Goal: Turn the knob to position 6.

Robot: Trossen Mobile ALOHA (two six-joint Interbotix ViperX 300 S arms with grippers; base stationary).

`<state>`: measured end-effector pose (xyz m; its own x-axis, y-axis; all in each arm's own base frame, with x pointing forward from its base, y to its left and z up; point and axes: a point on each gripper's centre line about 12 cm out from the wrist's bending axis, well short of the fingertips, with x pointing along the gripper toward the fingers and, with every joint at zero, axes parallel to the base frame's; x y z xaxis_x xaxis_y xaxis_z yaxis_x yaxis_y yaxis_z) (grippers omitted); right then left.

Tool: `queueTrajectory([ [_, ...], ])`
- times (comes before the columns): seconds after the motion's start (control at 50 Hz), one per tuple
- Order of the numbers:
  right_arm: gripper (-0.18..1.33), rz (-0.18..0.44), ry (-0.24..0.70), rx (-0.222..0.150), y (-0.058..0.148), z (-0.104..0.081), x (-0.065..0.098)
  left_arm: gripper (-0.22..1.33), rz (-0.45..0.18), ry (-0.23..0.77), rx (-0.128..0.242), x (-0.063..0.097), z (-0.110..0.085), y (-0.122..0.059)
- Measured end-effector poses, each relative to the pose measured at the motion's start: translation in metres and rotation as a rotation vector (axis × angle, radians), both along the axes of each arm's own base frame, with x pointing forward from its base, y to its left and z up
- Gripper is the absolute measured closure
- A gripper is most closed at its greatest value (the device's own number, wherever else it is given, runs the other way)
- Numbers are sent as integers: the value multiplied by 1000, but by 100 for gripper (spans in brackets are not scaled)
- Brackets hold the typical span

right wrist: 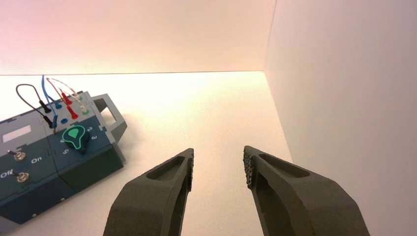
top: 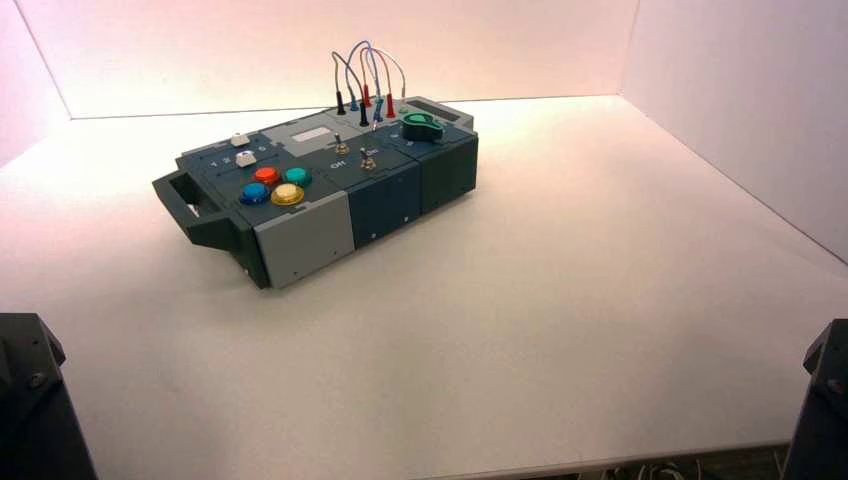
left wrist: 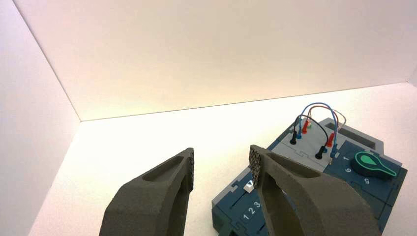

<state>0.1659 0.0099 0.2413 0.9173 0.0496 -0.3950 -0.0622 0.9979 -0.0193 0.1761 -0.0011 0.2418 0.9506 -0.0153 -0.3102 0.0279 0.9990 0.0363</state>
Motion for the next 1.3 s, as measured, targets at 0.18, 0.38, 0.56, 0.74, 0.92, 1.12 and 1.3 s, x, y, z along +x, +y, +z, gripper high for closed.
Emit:
queueTrajectory([
  [0.18,10,2,-2,0,0,0,0,-1,0,2,-2,0,-1,0],
  [0.38,10,2,0,-1,0,0,0,-1,0,2,1,0,-1,0],
  [0.56,10,2,3,0,0,-1,0,-1,-2,3,0,0,-1,0],
  [0.74,10,-2,55,16,1,-4,-1,-1,-9,41,0,-1,-3,-1],
  [0.92,10,-7,222,47,3,-4,4,-1,-25,133,-8,2,-1,-3],
  [1.12,10,-5,367,36,5,-7,19,-1,-54,335,-23,11,-6,-7],
  [1.3,12,28,426,24,13,2,35,0,-129,476,9,22,2,-17],
])
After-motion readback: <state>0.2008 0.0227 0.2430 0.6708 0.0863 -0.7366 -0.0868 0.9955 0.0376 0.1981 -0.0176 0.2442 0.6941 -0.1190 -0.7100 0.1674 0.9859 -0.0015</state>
